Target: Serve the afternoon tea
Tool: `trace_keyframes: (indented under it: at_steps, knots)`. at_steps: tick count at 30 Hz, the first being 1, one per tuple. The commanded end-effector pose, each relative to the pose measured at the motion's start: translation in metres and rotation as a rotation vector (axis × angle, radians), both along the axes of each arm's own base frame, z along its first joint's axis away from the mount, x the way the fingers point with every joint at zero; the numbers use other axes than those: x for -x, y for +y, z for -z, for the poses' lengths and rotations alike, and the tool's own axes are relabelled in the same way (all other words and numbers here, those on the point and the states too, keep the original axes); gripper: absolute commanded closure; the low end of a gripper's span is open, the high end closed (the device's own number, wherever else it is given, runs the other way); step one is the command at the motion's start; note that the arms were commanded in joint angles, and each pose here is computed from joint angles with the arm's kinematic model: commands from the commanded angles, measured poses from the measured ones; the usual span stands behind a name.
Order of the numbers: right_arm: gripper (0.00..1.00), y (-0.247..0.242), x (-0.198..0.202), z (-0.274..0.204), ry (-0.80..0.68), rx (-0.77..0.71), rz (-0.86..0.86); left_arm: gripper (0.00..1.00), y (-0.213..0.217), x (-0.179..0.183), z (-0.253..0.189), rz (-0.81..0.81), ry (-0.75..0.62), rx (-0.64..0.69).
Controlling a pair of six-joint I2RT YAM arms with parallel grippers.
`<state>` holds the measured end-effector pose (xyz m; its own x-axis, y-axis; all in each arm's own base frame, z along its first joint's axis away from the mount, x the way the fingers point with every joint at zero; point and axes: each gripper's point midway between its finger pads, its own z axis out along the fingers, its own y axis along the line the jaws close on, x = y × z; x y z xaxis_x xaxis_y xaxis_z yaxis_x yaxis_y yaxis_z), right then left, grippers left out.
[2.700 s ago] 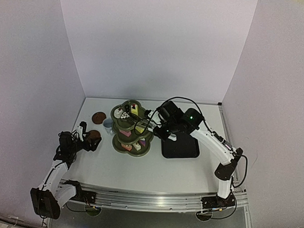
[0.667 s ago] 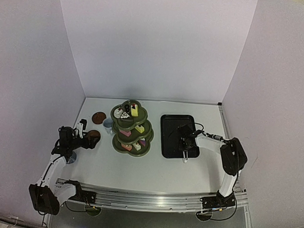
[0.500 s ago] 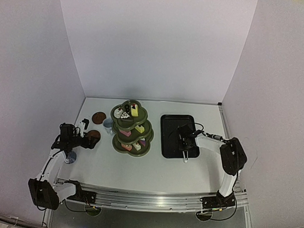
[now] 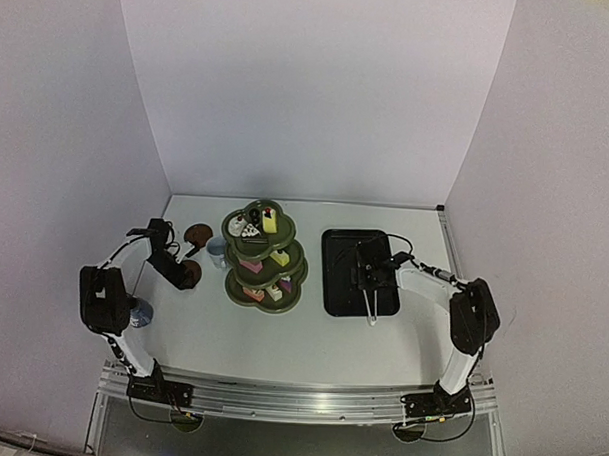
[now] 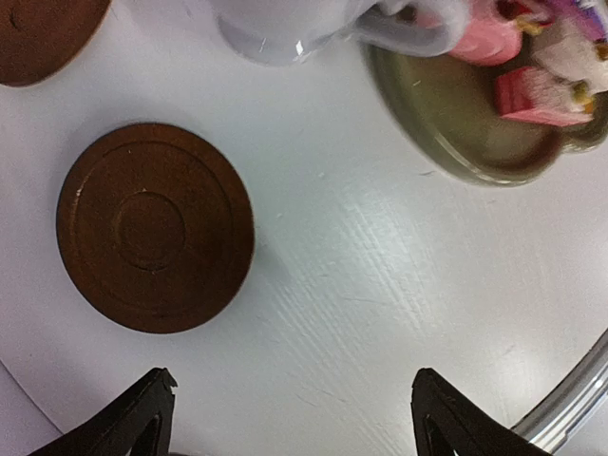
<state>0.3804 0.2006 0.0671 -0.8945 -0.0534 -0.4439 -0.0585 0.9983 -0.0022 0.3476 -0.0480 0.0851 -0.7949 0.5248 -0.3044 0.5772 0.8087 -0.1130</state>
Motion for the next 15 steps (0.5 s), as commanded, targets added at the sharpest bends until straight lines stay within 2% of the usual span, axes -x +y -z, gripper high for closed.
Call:
trace_keyframes:
  at_steps: [1, 6, 15]
  knots:
    - [0.04, 0.007, -0.019, -0.084, -0.19, -0.067, -0.034, 0.18, 0.017, -0.01, 0.03, 0.22, 0.044, -0.128]
    - [0.04, 0.007, -0.014, -0.111, -0.237, -0.108, -0.046, 0.19, 0.011, -0.048, 0.039, 0.34, -0.115, -0.137]
    - [0.04, -0.002, -0.005, -0.128, -0.274, -0.124, -0.027, 0.24, 0.009, -0.058, 0.069, 0.378, -0.076, -0.122]
